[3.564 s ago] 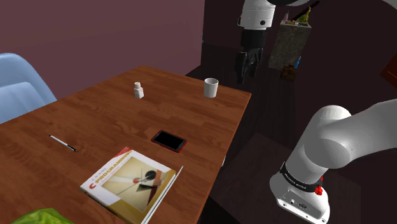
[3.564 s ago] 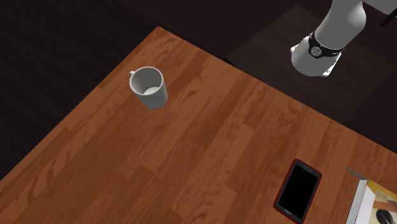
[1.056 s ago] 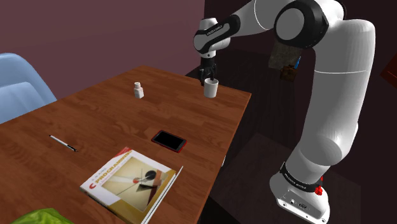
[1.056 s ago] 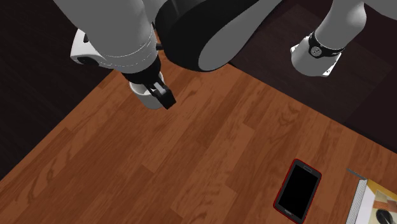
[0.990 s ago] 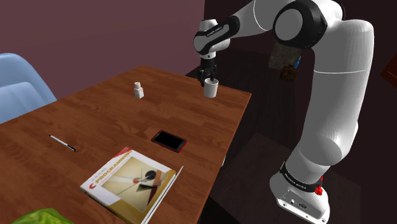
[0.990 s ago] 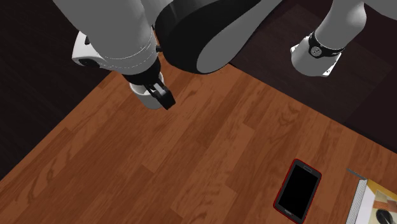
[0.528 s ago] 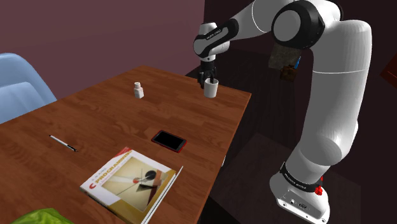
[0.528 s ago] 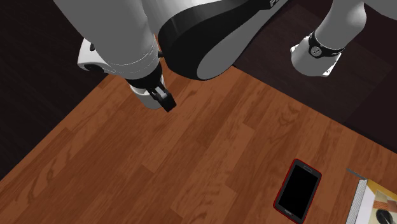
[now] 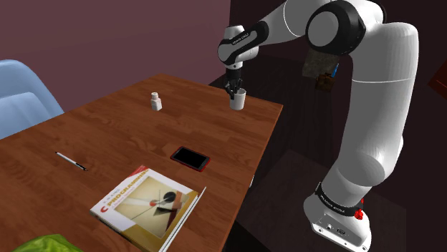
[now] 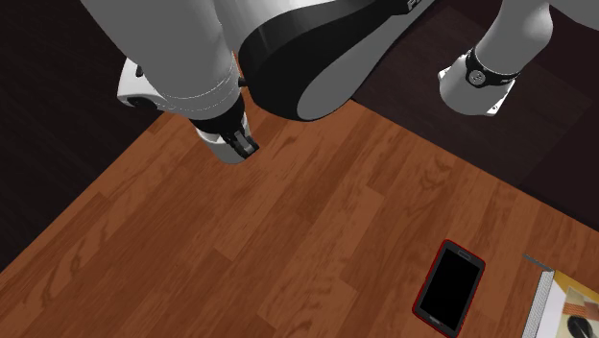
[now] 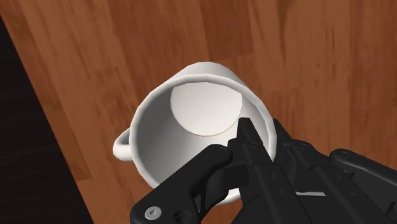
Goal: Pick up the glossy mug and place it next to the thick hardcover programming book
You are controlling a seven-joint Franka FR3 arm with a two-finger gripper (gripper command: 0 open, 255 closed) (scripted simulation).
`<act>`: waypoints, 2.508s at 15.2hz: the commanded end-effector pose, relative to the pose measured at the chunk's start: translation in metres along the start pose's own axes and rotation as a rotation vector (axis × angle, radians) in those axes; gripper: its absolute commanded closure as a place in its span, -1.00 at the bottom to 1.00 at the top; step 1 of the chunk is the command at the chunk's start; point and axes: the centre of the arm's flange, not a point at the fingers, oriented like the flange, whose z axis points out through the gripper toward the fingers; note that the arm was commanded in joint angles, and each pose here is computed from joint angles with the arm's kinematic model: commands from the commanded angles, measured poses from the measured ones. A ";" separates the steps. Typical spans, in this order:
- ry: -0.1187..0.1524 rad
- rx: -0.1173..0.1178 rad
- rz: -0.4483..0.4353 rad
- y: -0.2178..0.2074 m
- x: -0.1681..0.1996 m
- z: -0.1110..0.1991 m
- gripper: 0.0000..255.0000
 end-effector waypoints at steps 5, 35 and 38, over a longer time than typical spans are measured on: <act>0.000 0.000 0.000 0.000 0.000 -0.005 1.00; 0.000 0.000 0.000 0.011 -0.009 -0.163 1.00; 0.000 0.000 0.000 0.001 -0.018 -0.173 1.00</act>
